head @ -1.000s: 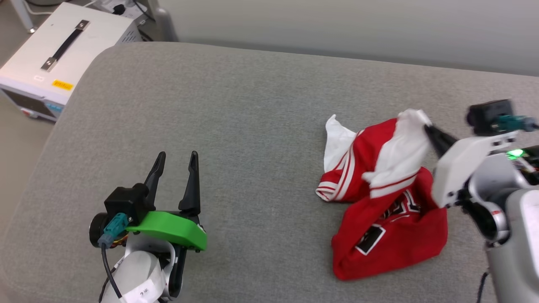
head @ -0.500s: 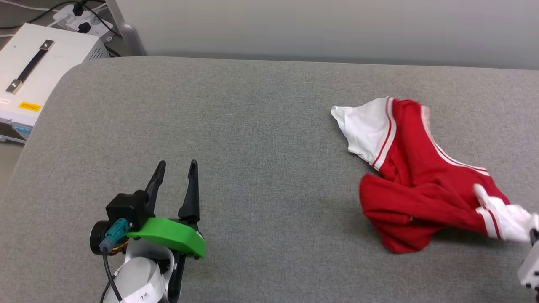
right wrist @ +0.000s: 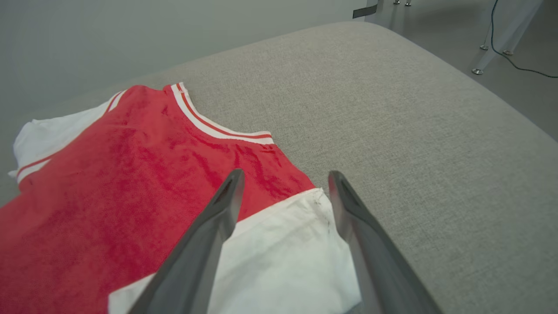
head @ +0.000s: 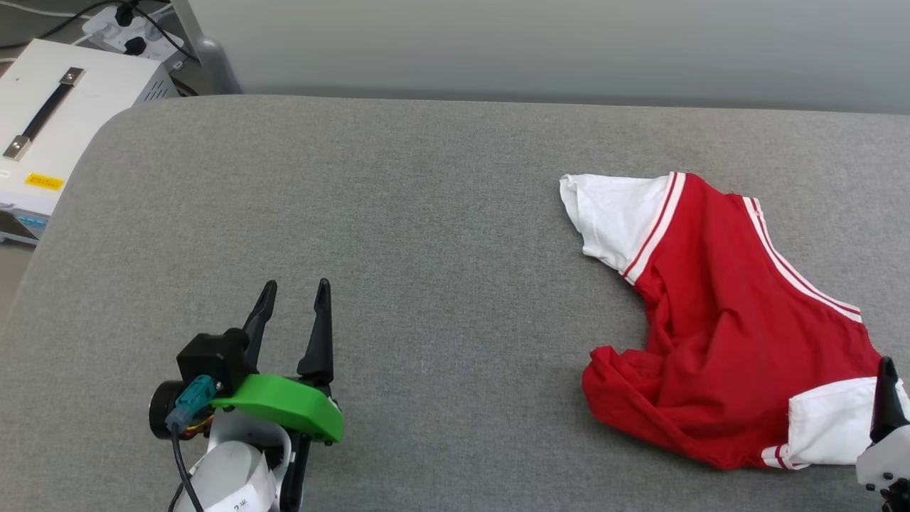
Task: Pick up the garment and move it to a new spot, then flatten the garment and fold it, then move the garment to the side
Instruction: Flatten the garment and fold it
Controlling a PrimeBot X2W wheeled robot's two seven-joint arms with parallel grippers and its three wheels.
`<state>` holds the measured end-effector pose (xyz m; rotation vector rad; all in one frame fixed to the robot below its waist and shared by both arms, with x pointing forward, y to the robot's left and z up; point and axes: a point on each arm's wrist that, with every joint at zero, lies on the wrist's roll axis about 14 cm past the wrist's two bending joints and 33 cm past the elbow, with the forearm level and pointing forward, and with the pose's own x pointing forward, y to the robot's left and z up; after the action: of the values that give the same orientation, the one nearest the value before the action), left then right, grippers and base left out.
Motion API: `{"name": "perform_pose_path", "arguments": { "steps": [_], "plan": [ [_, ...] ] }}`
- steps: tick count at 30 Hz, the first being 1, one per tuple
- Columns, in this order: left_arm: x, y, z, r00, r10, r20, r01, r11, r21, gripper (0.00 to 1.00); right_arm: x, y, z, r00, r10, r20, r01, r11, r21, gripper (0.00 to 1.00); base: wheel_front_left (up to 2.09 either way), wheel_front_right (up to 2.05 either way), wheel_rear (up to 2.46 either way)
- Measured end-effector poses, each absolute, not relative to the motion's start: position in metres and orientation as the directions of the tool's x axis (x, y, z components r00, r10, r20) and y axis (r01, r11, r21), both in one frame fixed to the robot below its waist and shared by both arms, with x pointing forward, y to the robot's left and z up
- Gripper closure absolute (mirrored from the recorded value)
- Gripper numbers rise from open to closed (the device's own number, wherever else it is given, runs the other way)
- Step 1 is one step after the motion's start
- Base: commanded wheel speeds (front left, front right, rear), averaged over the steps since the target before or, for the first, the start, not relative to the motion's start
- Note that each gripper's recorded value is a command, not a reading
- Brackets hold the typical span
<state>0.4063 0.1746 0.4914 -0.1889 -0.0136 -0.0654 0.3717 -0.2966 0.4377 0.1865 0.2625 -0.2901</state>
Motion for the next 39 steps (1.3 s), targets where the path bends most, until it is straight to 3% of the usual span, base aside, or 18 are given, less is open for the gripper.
{"name": "perform_pose_path", "arguments": {
  "steps": [5,11,18,25,39],
  "plan": [
    [0.399,0.177,0.493,0.998,-0.061,0.019,0.064,0.981,-0.184,0.0,0.384,-0.281,0.489,0.973,-0.221,-0.068,0.228,0.966,0.125,0.0,0.0,0.0,0.0],
    [0.395,0.179,0.498,0.998,-0.065,0.025,0.068,0.982,-0.176,0.0,0.379,-0.245,0.523,0.993,-0.114,0.04,0.11,0.99,0.086,0.0,0.0,0.0,0.0],
    [0.4,0.17,0.507,0.995,-0.096,0.037,0.101,0.981,-0.163,0.0,0.363,-0.209,0.542,0.997,-0.011,0.073,0.005,0.997,0.082,0.0,0.0,0.0,0.0],
    [0.408,0.153,0.508,0.987,-0.159,0.021,0.16,0.975,-0.156,0.0,0.353,-0.201,0.546,0.998,0.009,0.064,-0.015,0.995,0.096,0.0,0.0,0.0,0.0],
    [0.488,0.025,0.542,0.837,-0.545,-0.039,0.539,0.836,-0.105,0.0,0.372,-0.214,0.533,0.999,-0.031,0.026,0.028,0.994,0.107,0.0,0.0,0.0,0.0]
  ]
}}
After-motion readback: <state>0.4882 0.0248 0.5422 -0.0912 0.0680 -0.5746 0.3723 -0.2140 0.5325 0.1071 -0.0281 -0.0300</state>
